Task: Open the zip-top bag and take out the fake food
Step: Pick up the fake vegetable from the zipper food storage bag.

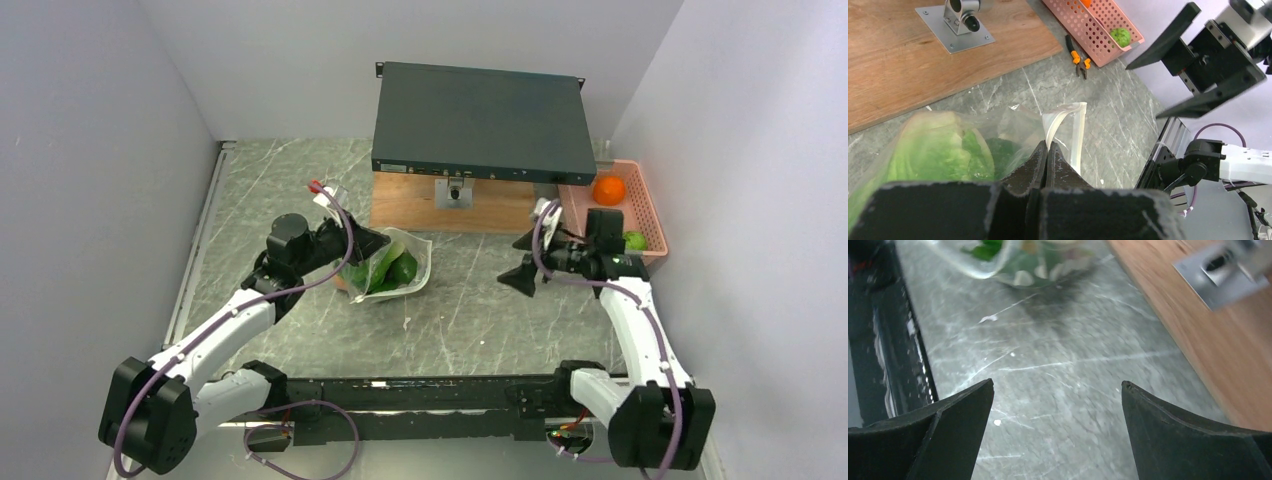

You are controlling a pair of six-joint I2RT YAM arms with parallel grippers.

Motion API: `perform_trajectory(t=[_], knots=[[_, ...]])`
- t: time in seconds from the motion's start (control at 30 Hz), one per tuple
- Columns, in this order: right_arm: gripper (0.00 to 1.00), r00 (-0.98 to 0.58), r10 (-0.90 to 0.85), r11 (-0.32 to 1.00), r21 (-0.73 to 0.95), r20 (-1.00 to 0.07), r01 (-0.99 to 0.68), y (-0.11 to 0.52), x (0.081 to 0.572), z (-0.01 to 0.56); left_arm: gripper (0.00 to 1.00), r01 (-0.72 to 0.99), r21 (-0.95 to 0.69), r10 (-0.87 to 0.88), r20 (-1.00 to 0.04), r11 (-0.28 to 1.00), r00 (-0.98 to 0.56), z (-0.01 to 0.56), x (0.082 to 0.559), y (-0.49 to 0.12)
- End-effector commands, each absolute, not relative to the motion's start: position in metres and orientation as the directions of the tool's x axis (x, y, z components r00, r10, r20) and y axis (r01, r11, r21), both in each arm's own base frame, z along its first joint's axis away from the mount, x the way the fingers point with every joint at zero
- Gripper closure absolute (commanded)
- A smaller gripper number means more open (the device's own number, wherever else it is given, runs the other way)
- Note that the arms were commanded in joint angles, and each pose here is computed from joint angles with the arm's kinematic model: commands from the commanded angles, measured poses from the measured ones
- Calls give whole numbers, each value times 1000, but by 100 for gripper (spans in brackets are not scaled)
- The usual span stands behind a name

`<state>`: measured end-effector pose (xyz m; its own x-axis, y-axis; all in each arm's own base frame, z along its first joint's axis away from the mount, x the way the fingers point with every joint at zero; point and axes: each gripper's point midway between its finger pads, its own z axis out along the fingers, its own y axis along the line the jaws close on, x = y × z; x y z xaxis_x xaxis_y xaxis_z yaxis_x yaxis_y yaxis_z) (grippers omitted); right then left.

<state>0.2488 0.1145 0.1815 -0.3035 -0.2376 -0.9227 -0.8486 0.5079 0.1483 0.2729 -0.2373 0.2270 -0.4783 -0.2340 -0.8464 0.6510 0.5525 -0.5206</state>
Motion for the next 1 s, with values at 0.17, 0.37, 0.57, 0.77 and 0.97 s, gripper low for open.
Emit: perform_trajectory(t=[0.17, 0.37, 0.57, 0.77, 0.97], knots=[[4, 215, -384, 17, -240, -898, -971, 200, 208, 196, 100, 689, -496, -234, -865, 528, -444, 241, 265, -236], [18, 394, -334, -124, -375, -856, -919, 259, 210, 216, 100, 689, -501, -234, -863, 524, -448, 241, 261, -235], [40, 477, -262, -185, -442, -839, -878, 313, 208, 236, 100, 698, -504, -236, -861, 509, -450, 243, 258, -237], [53, 560, -284, -185, -529, -778, -828, 345, 217, 228, 100, 710, -497, -233, -866, 499, -442, 246, 256, -237], [59, 617, -342, -181, -595, -708, -783, 358, 231, 205, 100, 724, -496, -231, -867, 479, -442, 248, 255, -240]])
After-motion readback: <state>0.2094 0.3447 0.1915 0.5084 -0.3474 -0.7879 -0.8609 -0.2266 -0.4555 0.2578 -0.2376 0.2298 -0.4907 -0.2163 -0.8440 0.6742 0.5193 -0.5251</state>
